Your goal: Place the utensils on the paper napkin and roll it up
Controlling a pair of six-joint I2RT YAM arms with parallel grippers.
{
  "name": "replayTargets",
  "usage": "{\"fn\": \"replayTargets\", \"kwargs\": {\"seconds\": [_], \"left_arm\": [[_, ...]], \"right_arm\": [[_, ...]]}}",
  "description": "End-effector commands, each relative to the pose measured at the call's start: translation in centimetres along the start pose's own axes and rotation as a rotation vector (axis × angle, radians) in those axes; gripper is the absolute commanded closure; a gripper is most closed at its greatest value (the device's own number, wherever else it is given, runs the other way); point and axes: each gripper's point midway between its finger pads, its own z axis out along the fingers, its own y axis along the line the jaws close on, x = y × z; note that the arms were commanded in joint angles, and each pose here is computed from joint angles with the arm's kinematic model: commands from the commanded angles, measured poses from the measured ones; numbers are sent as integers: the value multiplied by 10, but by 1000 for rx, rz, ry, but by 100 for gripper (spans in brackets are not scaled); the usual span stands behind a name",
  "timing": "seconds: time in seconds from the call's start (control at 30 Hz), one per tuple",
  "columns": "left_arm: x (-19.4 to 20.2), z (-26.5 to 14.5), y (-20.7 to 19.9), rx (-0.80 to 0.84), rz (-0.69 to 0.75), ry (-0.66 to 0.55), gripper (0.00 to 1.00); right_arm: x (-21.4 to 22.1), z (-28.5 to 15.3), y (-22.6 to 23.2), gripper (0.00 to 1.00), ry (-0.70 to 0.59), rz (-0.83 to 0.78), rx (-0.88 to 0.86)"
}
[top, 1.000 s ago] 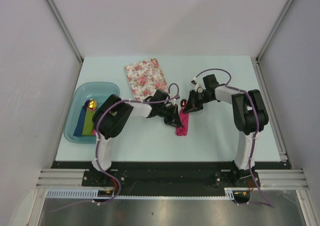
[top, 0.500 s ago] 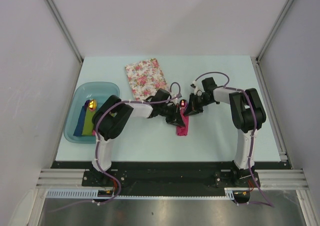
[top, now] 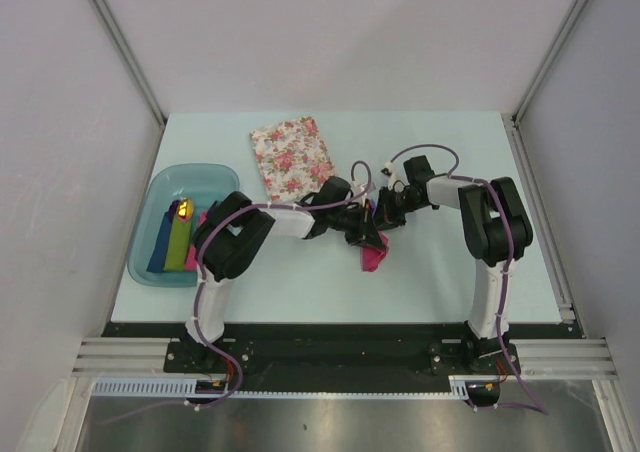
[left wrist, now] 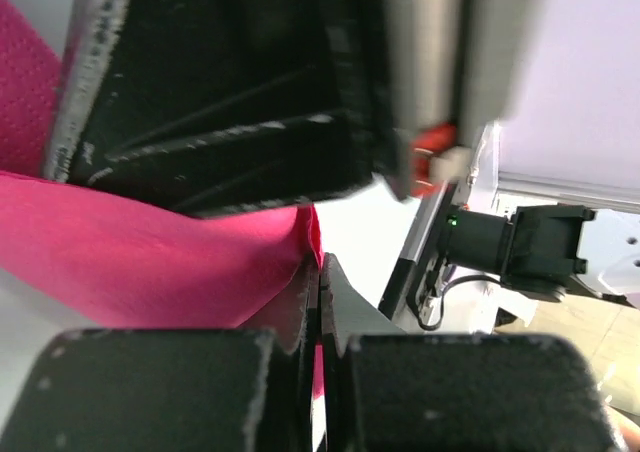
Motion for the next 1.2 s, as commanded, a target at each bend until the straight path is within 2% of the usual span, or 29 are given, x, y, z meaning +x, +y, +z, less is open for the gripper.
{"fn": "replayTargets", "kwargs": {"seconds": [0.0,0.2,0.27,0.33,0.43,0.47,0.6,0.7,0.8,0.83,0.97,1.17], "left_arm": [[-6,16,-9,44,33,-21,100],[14,15,18,-12,2,23,100],[18,11,25,-15,-14,25,96],[26,8,29,-3,-25,35,83],[29,4,26,45,-46,30,64],[32,3,27,53,-57,32,55],[29,4,22,89,-55,23,40],[24,5,19,117,-55,12,36],[22,5,18,122,-54,8,31],[22,6,18,120,-55,10,29],[19,5,14,132,-45,5,28],[17,3,9,143,-30,-5,30]], "right_arm": [[16,9,-39,100,16,2,164],[13,7,-34,100,10,-4,159],[11,5,-32,100,6,-11,156],[6,1,-25,98,0,-21,141],[-8,-13,-10,89,-18,-21,97],[-11,-17,-3,87,-22,-15,69],[-29,-52,11,72,-58,16,11],[-28,-67,17,54,-59,10,-10],[-17,-69,17,43,-33,23,-22],[-15,-68,18,36,-28,29,-30],[-1,-55,15,33,5,47,-26],[17,-34,1,37,73,11,42]]}}
